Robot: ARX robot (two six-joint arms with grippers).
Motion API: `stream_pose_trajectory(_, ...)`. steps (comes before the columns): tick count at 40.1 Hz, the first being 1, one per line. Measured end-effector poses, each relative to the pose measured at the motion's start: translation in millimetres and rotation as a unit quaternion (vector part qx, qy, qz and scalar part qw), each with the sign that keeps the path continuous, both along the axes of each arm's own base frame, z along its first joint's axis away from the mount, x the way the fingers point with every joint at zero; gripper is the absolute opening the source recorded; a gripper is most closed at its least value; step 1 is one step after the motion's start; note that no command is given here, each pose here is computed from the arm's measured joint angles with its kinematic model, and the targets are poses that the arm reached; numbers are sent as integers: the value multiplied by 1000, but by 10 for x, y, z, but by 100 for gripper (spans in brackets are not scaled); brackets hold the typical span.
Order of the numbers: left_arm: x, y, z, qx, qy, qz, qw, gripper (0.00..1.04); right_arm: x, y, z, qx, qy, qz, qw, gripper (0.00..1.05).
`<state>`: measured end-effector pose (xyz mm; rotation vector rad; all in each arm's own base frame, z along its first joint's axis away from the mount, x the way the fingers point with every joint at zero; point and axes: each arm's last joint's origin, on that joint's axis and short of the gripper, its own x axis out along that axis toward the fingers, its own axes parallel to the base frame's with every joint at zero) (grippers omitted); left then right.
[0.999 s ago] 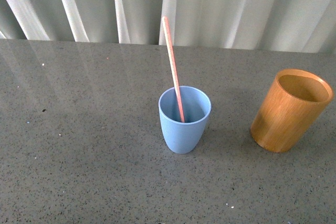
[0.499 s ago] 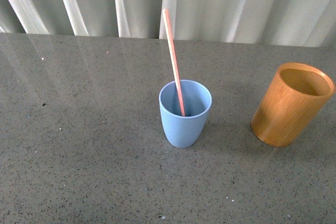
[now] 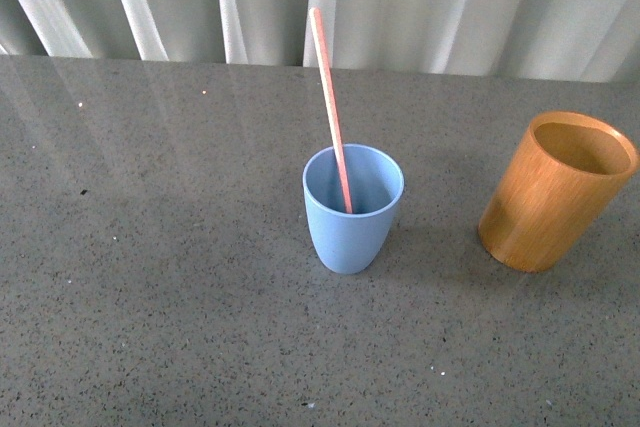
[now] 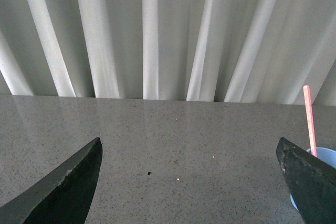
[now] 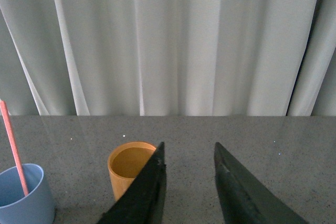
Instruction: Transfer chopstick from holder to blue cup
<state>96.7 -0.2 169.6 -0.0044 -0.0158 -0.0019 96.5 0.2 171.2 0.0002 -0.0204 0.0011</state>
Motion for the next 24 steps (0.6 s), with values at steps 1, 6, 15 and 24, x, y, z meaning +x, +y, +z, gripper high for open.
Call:
stream_pose_trajectory(1, 0, 0, 0, 0, 0, 0, 1000, 98, 0, 0, 0, 0, 0, 0, 1000, 33)
stream_pose_trajectory(6, 0, 0, 0, 0, 0, 0, 1000, 98, 0, 0, 0, 0, 0, 0, 1000, 58)
stream_pose_trajectory(15, 0, 0, 0, 0, 0, 0, 1000, 98, 0, 0, 0, 0, 0, 0, 1000, 91)
stream_pose_trajectory(24, 0, 0, 0, 0, 0, 0, 1000, 98, 0, 0, 0, 0, 0, 0, 1000, 95)
